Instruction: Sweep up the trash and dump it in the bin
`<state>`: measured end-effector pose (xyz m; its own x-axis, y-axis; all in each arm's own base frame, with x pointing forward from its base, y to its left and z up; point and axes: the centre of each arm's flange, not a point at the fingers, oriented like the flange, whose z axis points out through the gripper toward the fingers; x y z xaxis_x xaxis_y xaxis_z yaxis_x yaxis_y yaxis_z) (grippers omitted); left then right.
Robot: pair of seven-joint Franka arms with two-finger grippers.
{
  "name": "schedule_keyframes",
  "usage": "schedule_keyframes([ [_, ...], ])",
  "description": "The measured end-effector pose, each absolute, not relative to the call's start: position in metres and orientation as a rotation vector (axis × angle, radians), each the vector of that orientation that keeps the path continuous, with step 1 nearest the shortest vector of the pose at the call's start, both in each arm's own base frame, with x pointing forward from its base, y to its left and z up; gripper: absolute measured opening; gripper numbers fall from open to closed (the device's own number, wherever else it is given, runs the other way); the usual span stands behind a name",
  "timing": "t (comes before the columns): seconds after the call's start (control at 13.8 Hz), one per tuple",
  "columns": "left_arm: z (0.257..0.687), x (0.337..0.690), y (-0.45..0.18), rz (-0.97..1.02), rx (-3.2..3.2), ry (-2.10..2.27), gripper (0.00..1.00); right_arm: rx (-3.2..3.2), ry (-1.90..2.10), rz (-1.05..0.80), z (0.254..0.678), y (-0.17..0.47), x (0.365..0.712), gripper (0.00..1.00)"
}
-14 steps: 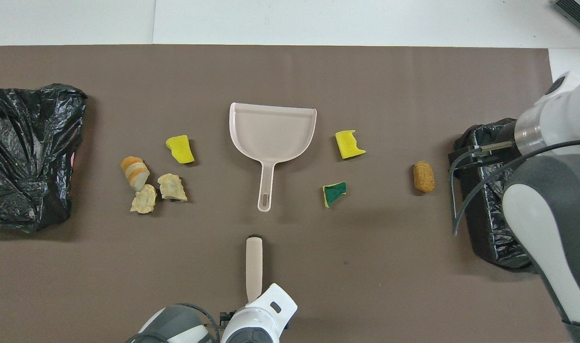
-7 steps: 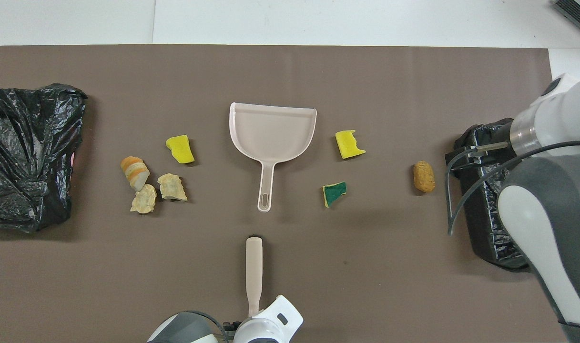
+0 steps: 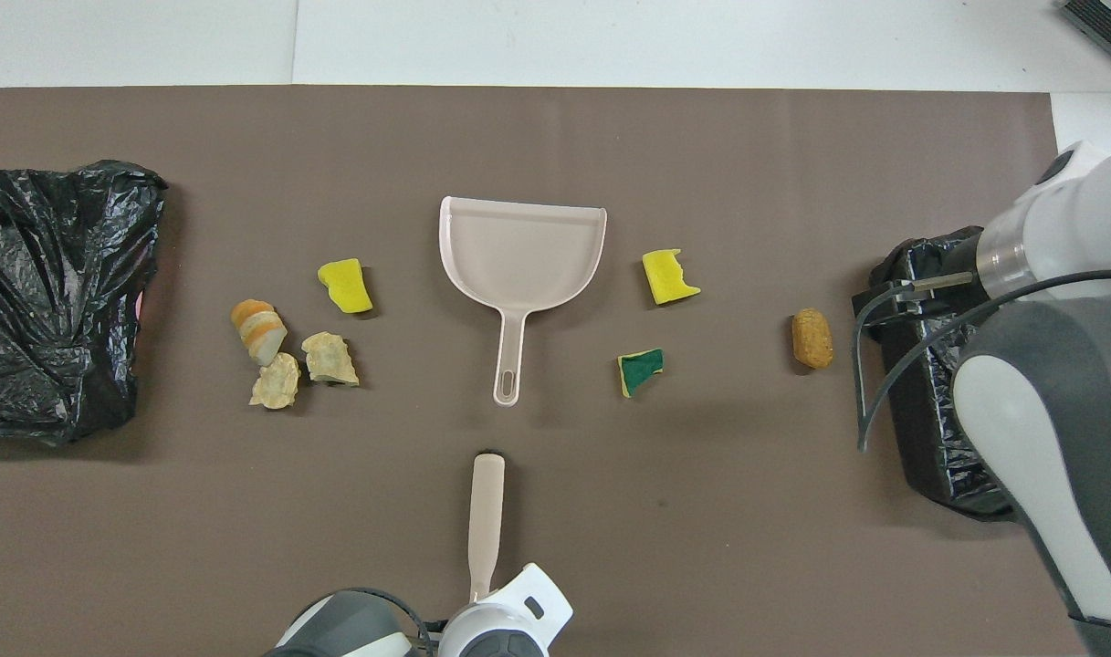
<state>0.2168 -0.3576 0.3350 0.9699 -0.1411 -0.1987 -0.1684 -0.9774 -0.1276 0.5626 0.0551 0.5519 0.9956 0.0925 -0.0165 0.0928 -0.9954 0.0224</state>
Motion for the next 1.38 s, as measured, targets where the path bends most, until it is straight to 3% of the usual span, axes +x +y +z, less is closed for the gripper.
schedule_keyframes([
  [0.43, 0.38, 0.272, -0.335, 0.355, -2.982, 0.272, 0.26, 3.115, 0.145, -0.025, 0.552, 0.055, 0.563, 1.0],
  [0.72, 0.442, 0.326, -0.267, 0.393, -3.026, 0.263, 0.26, 3.141, 0.143, 0.023, 0.545, 0.071, 0.566, 1.0],
  [0.94, 0.47, 0.364, -0.2, 0.41, -3.049, 0.259, 0.26, 3.164, 0.072, 0.086, 0.521, 0.117, 0.576, 1.0],
  [1.38, 0.475, 0.445, -0.062, 0.32, -3.066, 0.172, 0.26, 3.22, -0.127, 0.231, 0.445, 0.254, 0.587, 1.0],
])
